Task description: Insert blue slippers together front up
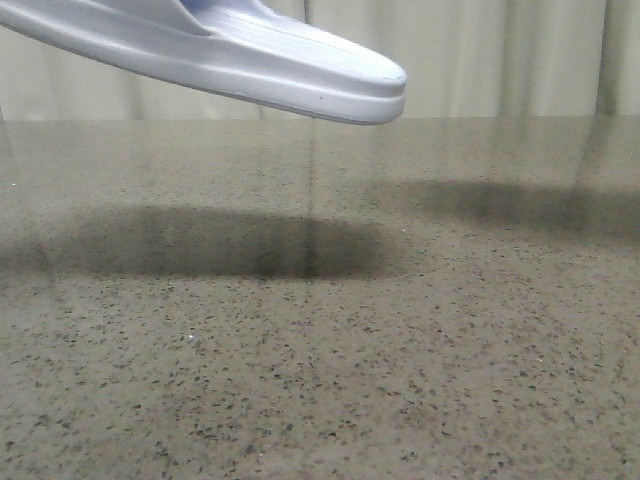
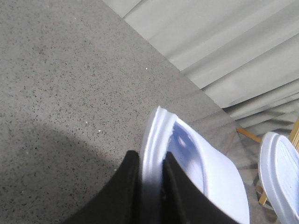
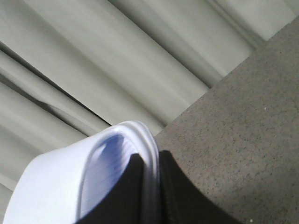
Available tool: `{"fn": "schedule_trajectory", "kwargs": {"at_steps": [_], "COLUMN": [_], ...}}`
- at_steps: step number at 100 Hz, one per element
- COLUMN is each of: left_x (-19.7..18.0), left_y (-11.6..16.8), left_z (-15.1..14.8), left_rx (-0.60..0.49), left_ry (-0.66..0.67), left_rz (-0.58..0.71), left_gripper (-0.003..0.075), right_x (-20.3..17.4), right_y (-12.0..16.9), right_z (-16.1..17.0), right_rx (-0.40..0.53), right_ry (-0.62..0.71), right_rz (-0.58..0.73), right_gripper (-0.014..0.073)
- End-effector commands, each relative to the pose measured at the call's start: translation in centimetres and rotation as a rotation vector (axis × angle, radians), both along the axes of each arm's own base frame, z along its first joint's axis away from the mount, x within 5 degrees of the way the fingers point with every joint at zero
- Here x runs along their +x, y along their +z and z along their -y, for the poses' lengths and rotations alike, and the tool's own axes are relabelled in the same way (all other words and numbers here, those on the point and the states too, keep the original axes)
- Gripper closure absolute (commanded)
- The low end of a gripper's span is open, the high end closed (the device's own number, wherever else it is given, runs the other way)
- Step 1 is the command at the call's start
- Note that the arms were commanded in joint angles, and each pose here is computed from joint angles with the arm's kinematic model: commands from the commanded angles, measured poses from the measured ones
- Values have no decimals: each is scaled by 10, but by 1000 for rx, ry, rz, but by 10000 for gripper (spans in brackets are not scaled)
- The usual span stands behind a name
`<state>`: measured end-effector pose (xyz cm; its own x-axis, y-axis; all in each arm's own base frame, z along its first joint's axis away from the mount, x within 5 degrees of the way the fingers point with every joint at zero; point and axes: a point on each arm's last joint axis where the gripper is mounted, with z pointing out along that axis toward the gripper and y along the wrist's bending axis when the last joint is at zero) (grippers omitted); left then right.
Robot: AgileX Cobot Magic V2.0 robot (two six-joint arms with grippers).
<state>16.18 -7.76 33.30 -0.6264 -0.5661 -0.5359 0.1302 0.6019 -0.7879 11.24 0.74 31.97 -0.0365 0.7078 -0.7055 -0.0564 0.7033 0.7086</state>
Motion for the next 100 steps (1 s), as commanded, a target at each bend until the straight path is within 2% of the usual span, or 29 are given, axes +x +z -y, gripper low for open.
{"fn": "schedule_trajectory", "kwargs": {"at_steps": [1, 16, 31, 69, 100], "left_x": [7, 15, 20, 27, 30], "left_y": [9, 2, 1, -6, -9], "left_z": [2, 6, 10, 25, 32], "left_rx": [-82, -112, -129, -191, -222], "left_ry": [34, 35, 6, -137, -197], "left_rz": [3, -51, -52, -84, -97], "left_gripper": [704, 704, 704, 704, 704], "right_x": [-7, -11, -12, -13, -7], "right_y": [13, 6, -1, -7, -8], "right_z": [0, -3, -6, -9, -21], "right_rx": [46, 82, 75, 75, 73], "right_ry": [2, 43, 71, 101, 210], "right_rz": [53, -37, -112, -181, -189], "right_gripper": [702, 702, 702, 702, 702]}}
